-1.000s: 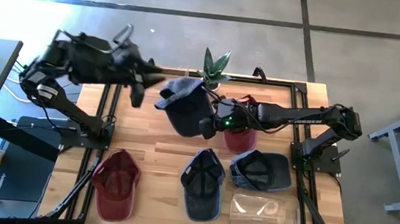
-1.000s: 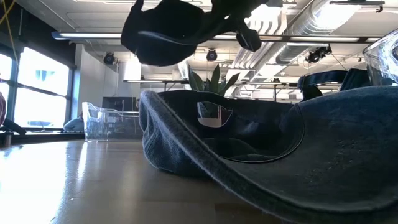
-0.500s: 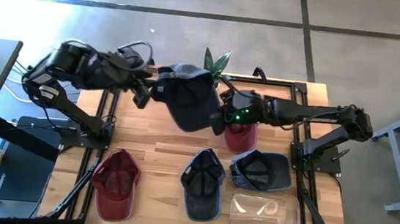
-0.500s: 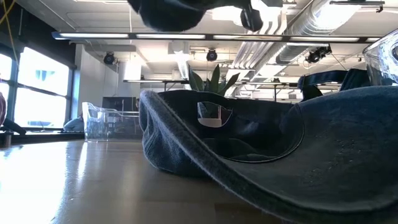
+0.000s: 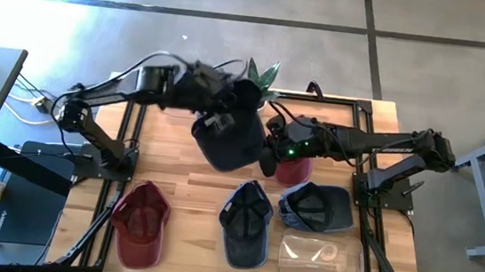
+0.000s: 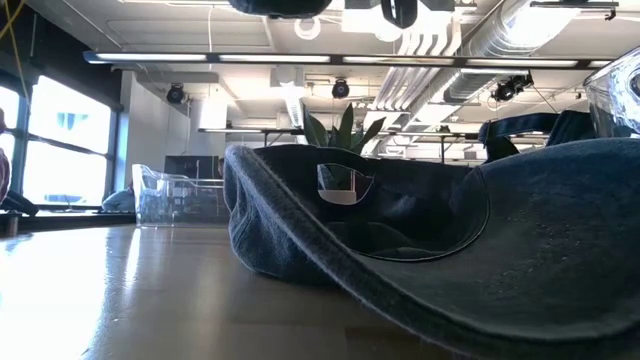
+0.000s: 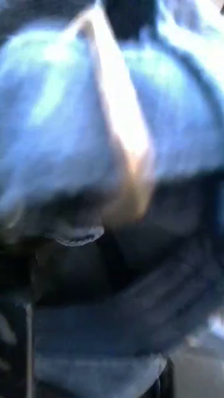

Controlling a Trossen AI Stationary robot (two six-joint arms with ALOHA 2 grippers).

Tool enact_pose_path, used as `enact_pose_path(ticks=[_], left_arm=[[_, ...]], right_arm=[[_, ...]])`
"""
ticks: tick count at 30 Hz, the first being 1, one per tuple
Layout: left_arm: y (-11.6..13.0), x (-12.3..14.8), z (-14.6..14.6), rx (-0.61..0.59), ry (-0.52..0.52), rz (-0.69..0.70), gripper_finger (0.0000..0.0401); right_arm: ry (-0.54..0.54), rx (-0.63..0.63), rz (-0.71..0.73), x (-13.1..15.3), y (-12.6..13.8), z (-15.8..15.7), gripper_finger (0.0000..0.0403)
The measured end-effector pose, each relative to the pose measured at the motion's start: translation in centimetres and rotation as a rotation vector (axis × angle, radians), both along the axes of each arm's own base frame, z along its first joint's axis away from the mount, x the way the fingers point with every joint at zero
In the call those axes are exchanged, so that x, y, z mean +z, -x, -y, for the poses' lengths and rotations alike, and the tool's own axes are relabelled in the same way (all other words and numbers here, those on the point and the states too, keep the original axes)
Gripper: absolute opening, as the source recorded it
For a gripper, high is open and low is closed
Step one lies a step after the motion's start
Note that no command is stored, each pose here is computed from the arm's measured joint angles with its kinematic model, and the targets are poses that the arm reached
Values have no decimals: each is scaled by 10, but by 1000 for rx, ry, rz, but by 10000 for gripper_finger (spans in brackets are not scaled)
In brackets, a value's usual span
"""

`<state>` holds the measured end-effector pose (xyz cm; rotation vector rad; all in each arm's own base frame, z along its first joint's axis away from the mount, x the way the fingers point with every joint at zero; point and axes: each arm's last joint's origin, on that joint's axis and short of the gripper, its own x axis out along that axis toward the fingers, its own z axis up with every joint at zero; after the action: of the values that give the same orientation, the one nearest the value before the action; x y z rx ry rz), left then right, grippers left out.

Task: Pick & Place hat
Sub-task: Put the left blue cap into the top transparent bin

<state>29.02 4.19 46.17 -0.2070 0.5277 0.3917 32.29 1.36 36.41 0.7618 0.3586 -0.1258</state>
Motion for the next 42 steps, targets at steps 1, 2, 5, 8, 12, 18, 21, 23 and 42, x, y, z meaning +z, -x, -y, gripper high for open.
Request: enact_pose_path(ticks=[1,2,5,8,12,18,21,23,42], left_arm=[[2,4,-2,-57,44,17,14],[6,10,-2,-119,88,36,10],[22,30,2,-299,225,69,3],[47,55,9,-440,314,100,2],[77,80,17,-501,343,141,2],[94,94,14,-319,251,227,2],[96,95,13,-289,231,231,5],[94,90,13,-295,228,183,22],[76,66,-11,-357,474,29,263]], right_arm=[[2,-6,-7,-1,0,-1,7],[2,-19,-17,-2,1,-1,8],[5,-61,-48,-4,2,-1,13],[14,-70,-46,-4,2,0,13],[34,-61,-34,-2,2,0,8],[38,-73,-25,-1,2,2,16],[42,-83,-6,0,1,5,13],[54,-76,-8,0,1,5,9],[73,-181,-151,-13,7,11,13]])
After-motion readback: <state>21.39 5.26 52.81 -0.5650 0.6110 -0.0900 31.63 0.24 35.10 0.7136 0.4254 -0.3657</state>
